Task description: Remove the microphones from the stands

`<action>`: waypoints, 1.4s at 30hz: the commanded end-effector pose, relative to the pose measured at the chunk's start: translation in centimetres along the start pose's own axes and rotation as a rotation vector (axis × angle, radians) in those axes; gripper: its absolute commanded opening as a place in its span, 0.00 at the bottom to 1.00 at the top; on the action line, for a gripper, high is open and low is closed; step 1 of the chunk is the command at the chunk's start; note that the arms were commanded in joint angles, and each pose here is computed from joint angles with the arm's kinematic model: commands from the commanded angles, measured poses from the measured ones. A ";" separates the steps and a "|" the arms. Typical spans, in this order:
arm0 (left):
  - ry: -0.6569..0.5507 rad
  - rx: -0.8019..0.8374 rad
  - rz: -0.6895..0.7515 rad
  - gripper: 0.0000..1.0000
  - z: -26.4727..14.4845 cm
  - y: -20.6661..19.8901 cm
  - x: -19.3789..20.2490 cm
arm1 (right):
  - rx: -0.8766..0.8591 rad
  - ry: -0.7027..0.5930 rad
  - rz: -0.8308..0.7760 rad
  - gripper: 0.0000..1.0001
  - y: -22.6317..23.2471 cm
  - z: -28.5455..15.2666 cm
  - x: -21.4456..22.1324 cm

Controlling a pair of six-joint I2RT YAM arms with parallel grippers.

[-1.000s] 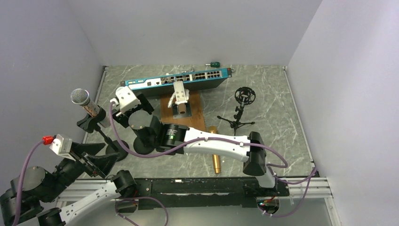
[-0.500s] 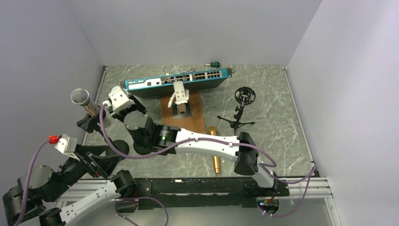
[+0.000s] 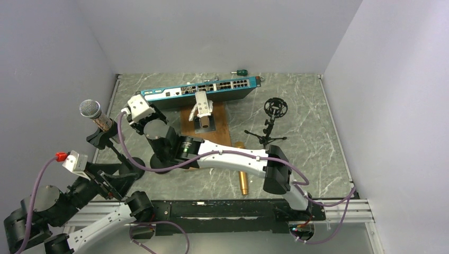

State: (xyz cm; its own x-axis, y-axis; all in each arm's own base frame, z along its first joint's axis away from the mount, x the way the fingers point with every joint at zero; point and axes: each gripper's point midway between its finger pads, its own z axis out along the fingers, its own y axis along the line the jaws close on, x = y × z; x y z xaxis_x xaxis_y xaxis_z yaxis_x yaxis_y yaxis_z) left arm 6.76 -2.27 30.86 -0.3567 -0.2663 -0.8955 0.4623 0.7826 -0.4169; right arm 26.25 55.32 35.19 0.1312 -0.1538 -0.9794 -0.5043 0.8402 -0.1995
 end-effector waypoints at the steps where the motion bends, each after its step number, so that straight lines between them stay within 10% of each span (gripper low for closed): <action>1: 0.008 -0.028 -0.016 0.98 0.6 0.1 0.1 | -0.033 -0.058 0.039 0.30 -1.1 -0.8 -3.2; 6: 0.009 -0.044 -0.031 0.99 1.7 0.1 0.5 | -0.164 -0.074 0.022 0.00 0.0 -1.9 -4.2; 19: -0.097 -0.189 0.126 0.96 6.0 0.9 -2.6 | -0.485 -0.057 0.026 0.00 2.1 -5.2 -4.8; 35: -0.098 -0.260 0.273 0.63 9.2 0.6 -3.8 | -0.511 -0.037 0.045 0.00 2.7 -5.2 -4.6; 42: -0.024 -0.293 0.306 0.70 10.3 0.8 -2.6 | -0.518 -0.039 0.051 0.00 2.8 -5.3 -4.7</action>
State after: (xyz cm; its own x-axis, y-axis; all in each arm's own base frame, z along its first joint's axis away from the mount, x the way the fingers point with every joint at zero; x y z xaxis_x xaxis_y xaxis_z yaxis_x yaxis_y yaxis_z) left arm 15.73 -5.87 31.05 -0.2164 -0.0293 -0.9759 0.2913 0.9521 -0.0932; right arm 21.05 56.15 34.97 0.1196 -0.1860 -0.9752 -0.8449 0.4968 -0.1984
